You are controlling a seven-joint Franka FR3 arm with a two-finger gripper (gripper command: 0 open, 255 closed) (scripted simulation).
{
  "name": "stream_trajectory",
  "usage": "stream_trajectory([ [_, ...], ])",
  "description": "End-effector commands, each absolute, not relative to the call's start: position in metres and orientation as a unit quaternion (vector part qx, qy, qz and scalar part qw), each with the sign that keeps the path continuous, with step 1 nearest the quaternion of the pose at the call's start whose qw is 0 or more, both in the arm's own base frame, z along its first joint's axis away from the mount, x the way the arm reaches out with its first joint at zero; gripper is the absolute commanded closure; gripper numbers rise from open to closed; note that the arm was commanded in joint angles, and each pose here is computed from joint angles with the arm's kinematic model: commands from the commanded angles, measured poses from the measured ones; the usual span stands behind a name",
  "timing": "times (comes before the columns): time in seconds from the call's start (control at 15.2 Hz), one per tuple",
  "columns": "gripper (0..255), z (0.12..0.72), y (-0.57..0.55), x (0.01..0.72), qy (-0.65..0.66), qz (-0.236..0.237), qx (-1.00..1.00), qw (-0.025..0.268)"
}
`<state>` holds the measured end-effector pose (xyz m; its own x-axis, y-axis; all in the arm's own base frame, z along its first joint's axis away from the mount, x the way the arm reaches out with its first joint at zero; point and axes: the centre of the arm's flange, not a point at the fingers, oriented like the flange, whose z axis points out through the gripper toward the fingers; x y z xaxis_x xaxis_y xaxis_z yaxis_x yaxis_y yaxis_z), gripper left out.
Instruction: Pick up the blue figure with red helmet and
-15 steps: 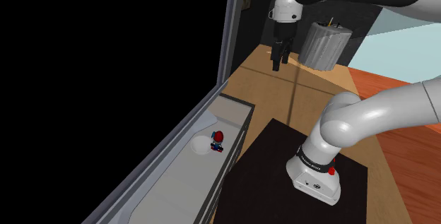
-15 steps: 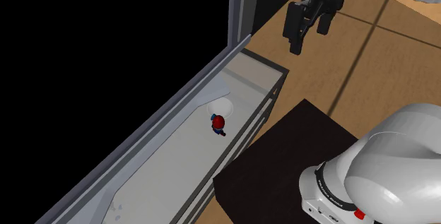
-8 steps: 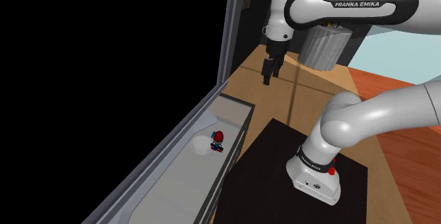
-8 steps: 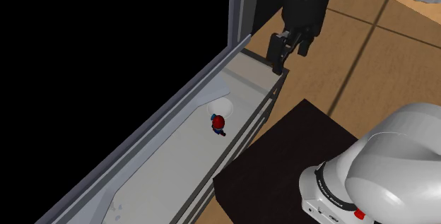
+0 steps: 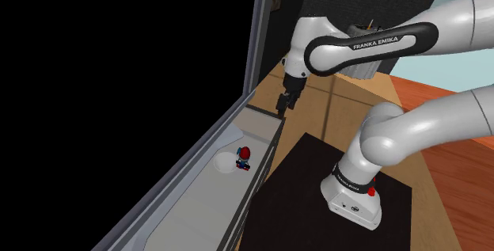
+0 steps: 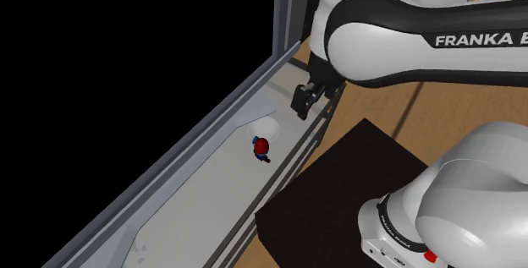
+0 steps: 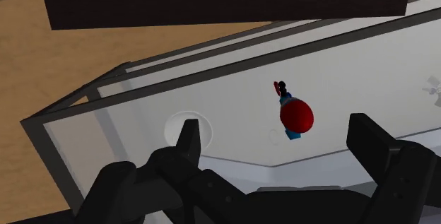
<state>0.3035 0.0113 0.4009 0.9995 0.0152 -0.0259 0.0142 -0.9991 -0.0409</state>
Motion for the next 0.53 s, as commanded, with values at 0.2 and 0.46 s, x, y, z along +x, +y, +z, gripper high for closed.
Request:
stream_trajectory([
  [0.2,0,0.345,0.030,0.315,-0.010,-0.025,-0.999,0.032],
  [0.46,0,0.300,0.046,0.327,-0.012,-0.052,-0.998,0.041],
])
